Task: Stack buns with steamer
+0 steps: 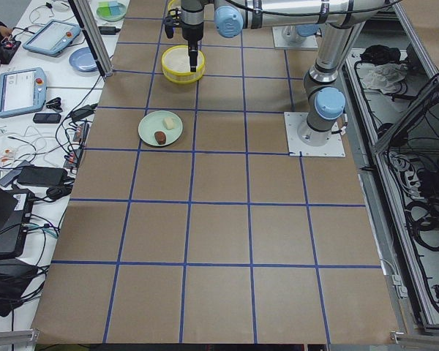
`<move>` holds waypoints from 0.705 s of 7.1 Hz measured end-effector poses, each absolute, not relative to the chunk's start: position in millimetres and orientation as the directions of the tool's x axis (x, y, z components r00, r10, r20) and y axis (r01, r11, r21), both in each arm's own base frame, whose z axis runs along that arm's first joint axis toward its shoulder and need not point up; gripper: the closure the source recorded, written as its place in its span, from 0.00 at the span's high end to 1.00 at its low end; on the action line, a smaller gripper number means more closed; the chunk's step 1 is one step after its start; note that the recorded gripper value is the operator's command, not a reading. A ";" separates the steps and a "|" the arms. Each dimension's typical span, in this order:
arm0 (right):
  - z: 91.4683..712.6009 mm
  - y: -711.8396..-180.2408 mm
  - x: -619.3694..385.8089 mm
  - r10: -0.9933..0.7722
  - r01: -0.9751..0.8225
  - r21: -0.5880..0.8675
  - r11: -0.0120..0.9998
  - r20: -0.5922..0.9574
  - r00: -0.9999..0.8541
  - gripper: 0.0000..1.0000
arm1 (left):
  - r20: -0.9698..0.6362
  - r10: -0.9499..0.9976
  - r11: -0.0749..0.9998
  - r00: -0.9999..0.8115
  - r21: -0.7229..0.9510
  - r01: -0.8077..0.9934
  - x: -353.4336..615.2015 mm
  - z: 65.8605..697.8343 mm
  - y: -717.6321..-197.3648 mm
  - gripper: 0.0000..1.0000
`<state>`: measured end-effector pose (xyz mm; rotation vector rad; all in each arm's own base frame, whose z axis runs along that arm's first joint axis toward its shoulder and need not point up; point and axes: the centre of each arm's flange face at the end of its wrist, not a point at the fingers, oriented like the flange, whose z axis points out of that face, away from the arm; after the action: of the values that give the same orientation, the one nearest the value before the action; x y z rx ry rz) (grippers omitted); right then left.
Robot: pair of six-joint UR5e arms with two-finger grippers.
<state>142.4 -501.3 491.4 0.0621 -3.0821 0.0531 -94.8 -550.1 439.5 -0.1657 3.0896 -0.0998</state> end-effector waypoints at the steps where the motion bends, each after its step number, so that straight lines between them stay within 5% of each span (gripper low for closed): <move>1: 491.2 -502.4 142.5 -0.038 -0.040 -0.042 0.998 0.058 -0.998 1.00 | -0.050 -0.088 0.992 -0.995 -0.095 -0.084 -81.8 403.9 -568.3 1.00; 5: 491.0 -504.7 142.8 -0.037 -0.041 -0.064 0.997 0.056 -0.998 1.00 | -0.085 0.133 0.981 -0.988 -0.134 0.143 -35.0 306.0 -615.3 1.00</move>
<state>142.8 -504.7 491.0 0.0604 -3.0848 0.1008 -35.0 -615.3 306.0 0.2129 3.0509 -0.2141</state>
